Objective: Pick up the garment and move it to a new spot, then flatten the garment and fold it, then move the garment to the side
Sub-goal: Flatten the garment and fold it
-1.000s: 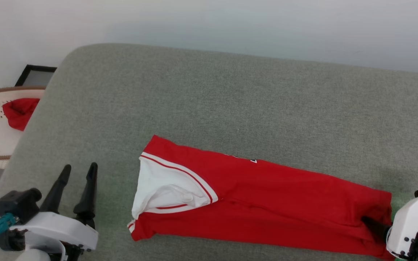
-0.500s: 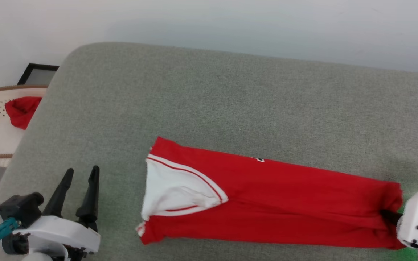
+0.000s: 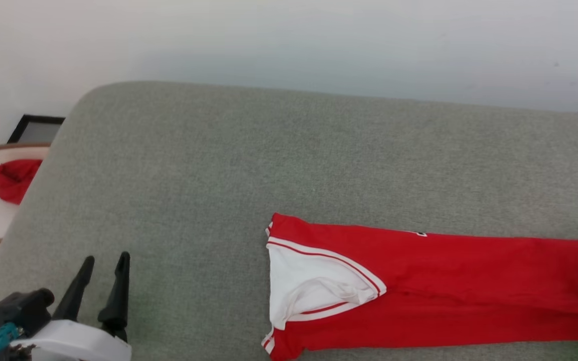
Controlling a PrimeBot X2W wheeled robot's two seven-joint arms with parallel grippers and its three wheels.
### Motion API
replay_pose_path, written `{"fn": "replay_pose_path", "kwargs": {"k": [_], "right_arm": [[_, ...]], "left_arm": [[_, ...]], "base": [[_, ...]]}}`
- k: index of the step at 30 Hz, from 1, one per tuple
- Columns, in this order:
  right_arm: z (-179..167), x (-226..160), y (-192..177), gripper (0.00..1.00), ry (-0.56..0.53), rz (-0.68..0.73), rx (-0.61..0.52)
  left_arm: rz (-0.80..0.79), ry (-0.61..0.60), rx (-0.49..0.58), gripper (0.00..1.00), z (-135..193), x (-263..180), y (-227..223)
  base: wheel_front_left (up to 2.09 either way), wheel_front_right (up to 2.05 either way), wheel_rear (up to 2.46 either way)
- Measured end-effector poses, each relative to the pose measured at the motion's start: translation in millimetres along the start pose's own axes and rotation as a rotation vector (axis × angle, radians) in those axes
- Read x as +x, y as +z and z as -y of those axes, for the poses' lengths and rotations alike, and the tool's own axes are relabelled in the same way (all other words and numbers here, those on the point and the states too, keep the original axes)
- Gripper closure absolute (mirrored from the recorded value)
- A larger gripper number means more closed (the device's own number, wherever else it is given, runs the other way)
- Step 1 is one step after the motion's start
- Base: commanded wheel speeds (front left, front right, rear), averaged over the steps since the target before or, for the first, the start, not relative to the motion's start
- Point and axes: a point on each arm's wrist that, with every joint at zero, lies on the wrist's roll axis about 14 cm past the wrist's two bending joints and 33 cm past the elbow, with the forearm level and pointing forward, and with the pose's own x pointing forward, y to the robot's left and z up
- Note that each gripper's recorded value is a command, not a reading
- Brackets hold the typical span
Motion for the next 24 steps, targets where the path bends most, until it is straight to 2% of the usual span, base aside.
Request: {"fn": "replay_pose_path", "kwargs": {"k": [4, 13, 19, 24], "right_arm": [[-32.8, -18.0, 8.0, 1.00, 0.108, 0.024, -0.021], [-146.0, -62.1, 6.8, 1.00, 0.411, 0.080, -0.135], [-213.2, -59.9, -16.5, 1.00, 0.551, 0.022, -0.245], [-256.8, -48.3, -31.7, 1.00, 0.617, -0.019, -0.337]], "left_arm": [[-0.005, -0.008, -0.005, 0.00, 2.0, -5.3, -0.3], [0.016, -0.037, -0.017, 0.00, 12.5, -16.5, 6.9], [0.017, -0.030, -0.035, 0.00, 12.5, -26.4, 6.4], [0.027, -0.025, -0.046, 0.00, 13.9, -28.9, 8.5]], "base": [[0.00, 0.00, 0.00], [0.00, 0.00, 0.00], [0.00, 0.00, 0.00], [0.00, 0.00, 0.00]]}}
